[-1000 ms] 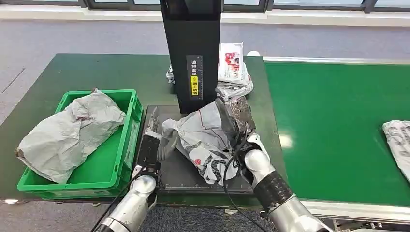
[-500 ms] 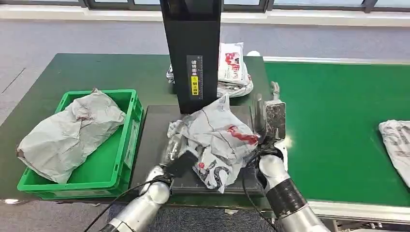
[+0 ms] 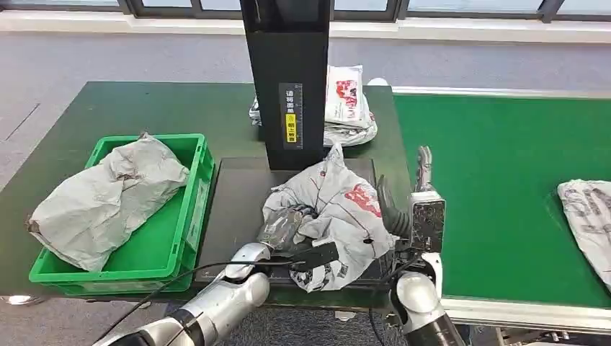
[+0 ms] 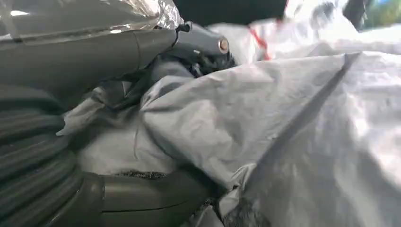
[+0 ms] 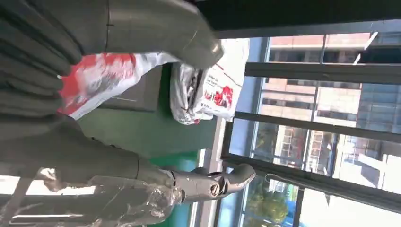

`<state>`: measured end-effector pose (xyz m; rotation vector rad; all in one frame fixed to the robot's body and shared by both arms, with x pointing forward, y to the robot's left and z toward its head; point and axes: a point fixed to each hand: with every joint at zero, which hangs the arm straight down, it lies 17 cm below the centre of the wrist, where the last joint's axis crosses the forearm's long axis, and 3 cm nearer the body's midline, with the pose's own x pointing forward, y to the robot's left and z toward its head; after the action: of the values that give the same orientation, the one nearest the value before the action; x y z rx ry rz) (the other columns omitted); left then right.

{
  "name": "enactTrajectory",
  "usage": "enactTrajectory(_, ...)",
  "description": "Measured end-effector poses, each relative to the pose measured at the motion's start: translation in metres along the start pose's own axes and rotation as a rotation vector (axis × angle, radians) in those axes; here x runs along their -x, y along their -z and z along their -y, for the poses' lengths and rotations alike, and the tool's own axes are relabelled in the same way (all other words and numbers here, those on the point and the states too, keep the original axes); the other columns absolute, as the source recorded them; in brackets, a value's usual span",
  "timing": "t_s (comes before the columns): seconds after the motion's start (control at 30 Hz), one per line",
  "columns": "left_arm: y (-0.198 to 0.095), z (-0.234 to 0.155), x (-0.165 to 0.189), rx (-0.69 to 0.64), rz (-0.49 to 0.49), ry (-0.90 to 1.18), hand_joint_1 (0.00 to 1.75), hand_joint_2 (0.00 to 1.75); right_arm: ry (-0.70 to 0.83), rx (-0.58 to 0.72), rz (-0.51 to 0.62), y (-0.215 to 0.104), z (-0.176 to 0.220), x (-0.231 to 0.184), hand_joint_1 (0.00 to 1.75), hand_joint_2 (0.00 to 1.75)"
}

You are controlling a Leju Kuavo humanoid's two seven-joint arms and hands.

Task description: Moved the parcel from conveyor to table for the left to box.

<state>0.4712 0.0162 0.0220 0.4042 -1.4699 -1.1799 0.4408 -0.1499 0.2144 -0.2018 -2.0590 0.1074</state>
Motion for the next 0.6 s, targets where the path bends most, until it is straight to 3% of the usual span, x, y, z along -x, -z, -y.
enactTrajectory(0.17,0.003,-0.013,0.001,-0.050,0.008,0.008,1.75,1.75,0.012,-0.001,-0.004,-0.007,0.000,-0.002,0.00,1.75)
enactTrajectory(0.33,0.007,-0.059,-0.005,-0.219,0.044,-0.031,1.75,1.75,0.032,-0.011,-0.015,-0.013,-0.003,-0.001,0.00,1.75)
enactTrajectory(0.6,0.007,-0.096,-0.003,-0.325,0.046,-0.035,1.75,1.75,0.036,-0.010,-0.018,-0.014,-0.003,0.000,0.00,1.75)
